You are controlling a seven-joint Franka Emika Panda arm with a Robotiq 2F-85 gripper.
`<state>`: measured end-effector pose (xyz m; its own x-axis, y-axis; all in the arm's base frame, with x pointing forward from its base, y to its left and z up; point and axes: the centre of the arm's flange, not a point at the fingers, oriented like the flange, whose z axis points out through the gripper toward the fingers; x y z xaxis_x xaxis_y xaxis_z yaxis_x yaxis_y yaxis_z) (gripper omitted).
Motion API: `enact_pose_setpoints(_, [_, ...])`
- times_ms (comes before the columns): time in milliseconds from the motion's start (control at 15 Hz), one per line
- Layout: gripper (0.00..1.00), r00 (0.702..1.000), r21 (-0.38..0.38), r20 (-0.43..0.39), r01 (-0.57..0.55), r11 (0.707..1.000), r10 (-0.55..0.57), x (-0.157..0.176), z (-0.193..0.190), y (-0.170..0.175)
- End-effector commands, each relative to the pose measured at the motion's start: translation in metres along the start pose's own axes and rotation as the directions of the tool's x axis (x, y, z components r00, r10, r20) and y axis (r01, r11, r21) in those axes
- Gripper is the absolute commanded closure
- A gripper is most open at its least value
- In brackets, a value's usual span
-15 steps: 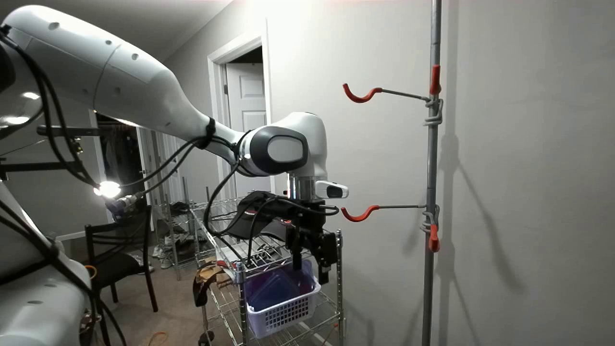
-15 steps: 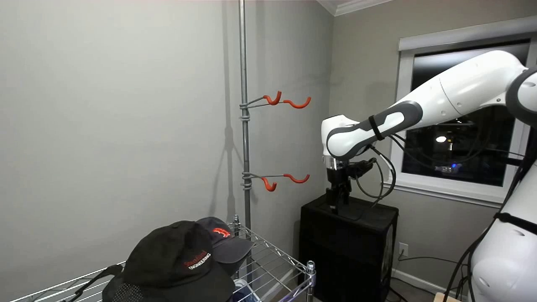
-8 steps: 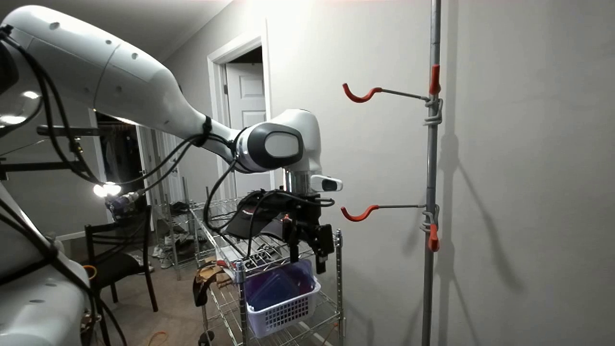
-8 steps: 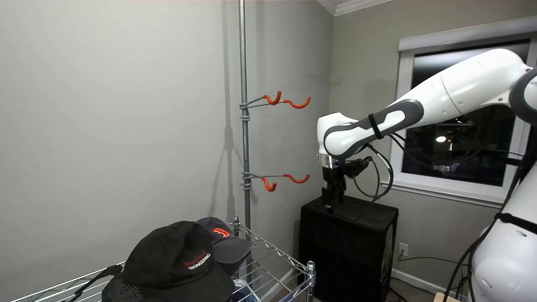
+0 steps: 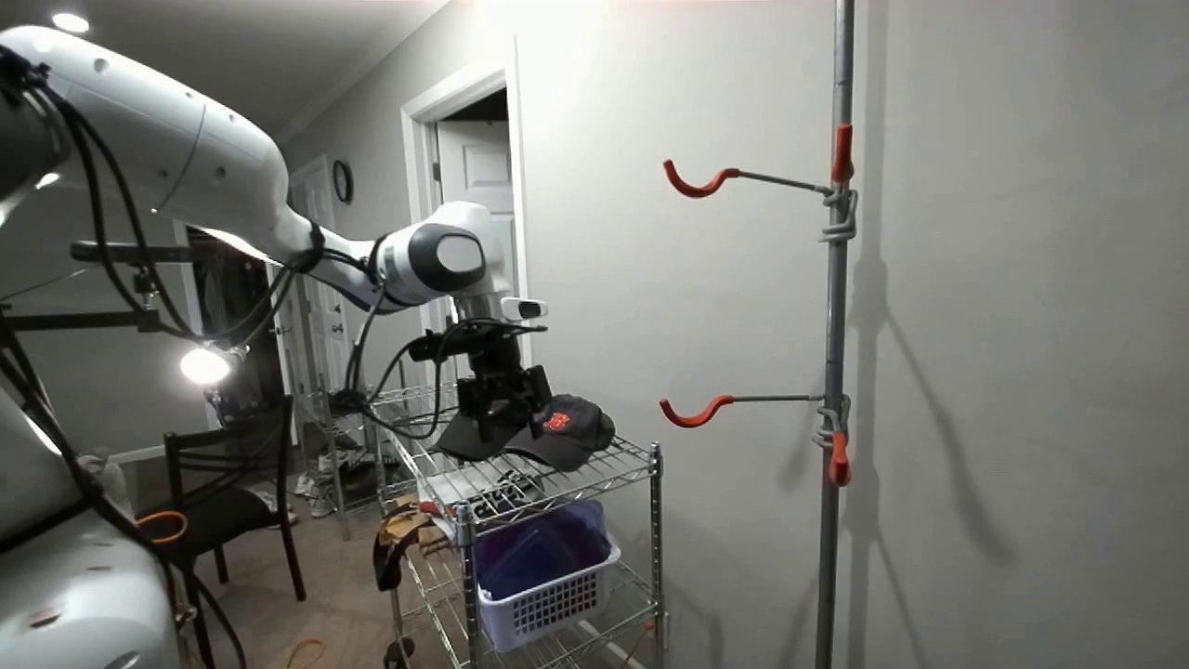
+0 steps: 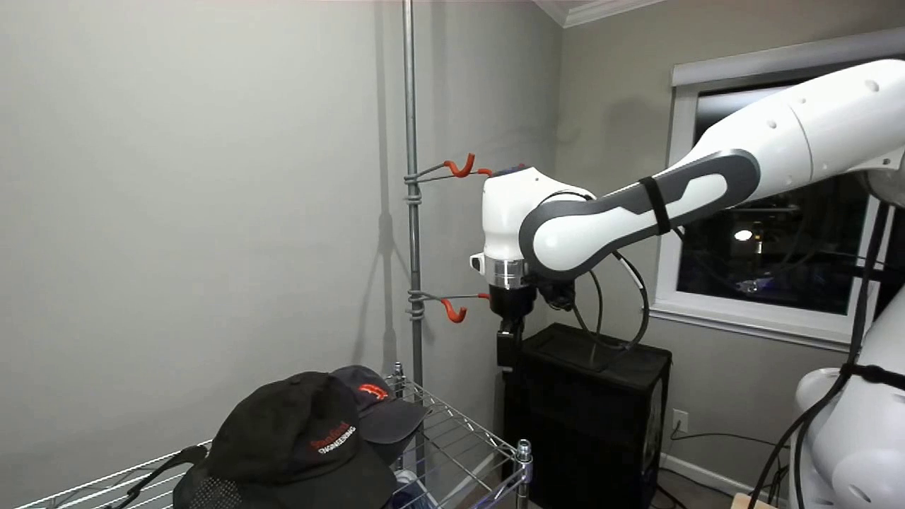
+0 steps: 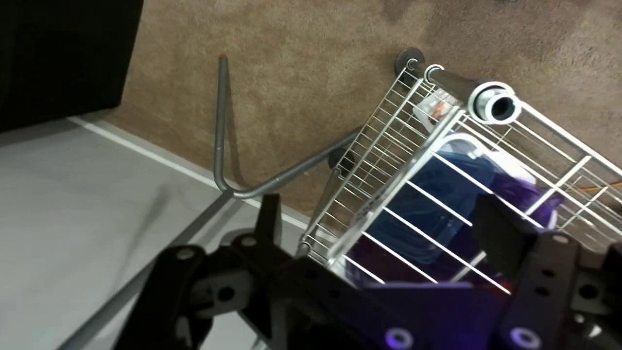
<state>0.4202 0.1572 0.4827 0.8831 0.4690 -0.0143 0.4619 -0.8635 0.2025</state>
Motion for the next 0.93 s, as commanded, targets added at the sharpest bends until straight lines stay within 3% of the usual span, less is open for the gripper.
enact_pose_setpoints(0, [0.0, 0.99, -0.003, -0.078, 0.121, 0.993, -0.121, 0.023, -0.035, -0.062])
enact_pose_setpoints(200, [0.0, 0.963, -0.013, -0.169, 0.208, 0.978, -0.208, 0.047, -0.058, -0.109])
enact_pose_setpoints(400, [0.0, 0.94, -0.018, -0.235, 0.25, 0.968, -0.247, 0.066, -0.08, -0.133])
enact_pose_setpoints(467, [0.0, 0.937, -0.018, -0.241, 0.255, 0.967, -0.251, 0.069, -0.086, -0.134])
enact_pose_setpoints(533, [0.0, 0.942, -0.029, -0.221, 0.253, 0.967, -0.253, 0.051, -0.077, -0.131])
enact_pose_setpoints(867, [0.0, 0.941, -0.025, -0.222, 0.255, 0.967, -0.254, 0.056, -0.078, -0.132])
